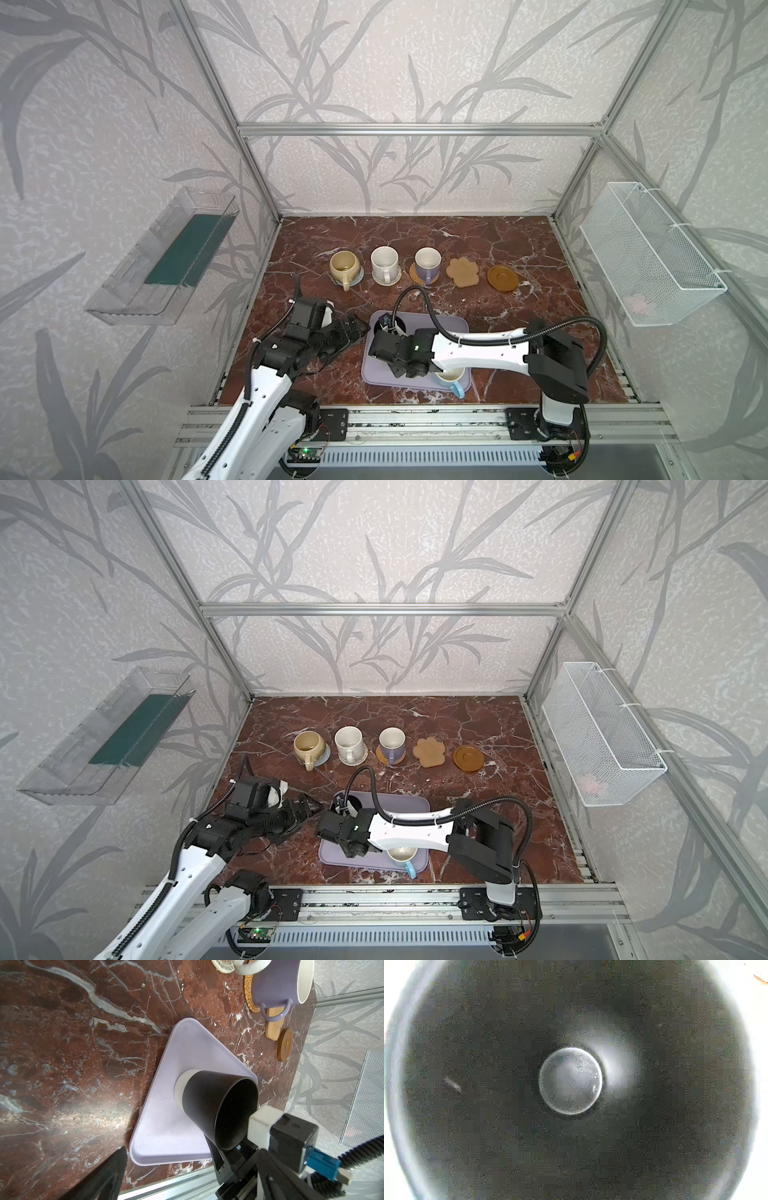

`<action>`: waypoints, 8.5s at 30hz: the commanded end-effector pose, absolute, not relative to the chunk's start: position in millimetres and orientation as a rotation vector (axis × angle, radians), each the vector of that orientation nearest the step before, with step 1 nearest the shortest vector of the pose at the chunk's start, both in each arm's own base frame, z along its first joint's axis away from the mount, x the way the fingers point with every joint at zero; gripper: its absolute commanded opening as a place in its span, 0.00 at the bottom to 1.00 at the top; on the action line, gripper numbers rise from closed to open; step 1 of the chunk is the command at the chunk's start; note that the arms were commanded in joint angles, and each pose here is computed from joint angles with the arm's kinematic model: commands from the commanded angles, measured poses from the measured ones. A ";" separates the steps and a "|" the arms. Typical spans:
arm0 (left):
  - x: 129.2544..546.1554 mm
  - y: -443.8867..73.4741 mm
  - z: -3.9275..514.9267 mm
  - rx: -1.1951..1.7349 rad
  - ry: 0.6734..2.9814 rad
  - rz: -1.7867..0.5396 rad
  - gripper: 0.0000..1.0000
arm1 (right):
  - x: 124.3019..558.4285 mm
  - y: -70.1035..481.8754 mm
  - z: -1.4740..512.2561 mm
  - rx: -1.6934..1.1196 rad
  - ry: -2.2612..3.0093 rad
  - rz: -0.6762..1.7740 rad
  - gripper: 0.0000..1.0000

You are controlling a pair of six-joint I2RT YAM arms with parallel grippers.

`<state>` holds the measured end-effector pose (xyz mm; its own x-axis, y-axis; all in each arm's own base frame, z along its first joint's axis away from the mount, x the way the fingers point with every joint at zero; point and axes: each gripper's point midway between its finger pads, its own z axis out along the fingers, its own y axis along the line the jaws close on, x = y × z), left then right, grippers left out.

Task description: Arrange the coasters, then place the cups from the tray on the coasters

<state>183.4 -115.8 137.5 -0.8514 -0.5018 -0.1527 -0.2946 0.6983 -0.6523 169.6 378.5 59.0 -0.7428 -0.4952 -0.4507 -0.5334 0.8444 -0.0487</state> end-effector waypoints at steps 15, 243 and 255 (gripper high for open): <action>204.6 -129.2 184.3 -0.587 2.305 -1.145 0.99 | 184.1 368.2 134.9 -0.697 2.406 0.256 0.00; 193.1 -221.9 108.8 -0.373 2.632 -1.110 0.99 | 87.2 241.4 67.1 -0.814 2.571 0.244 0.61; 192.2 -224.4 115.7 -0.373 2.617 -1.131 0.99 | 84.8 236.1 63.4 -0.800 2.582 0.194 0.46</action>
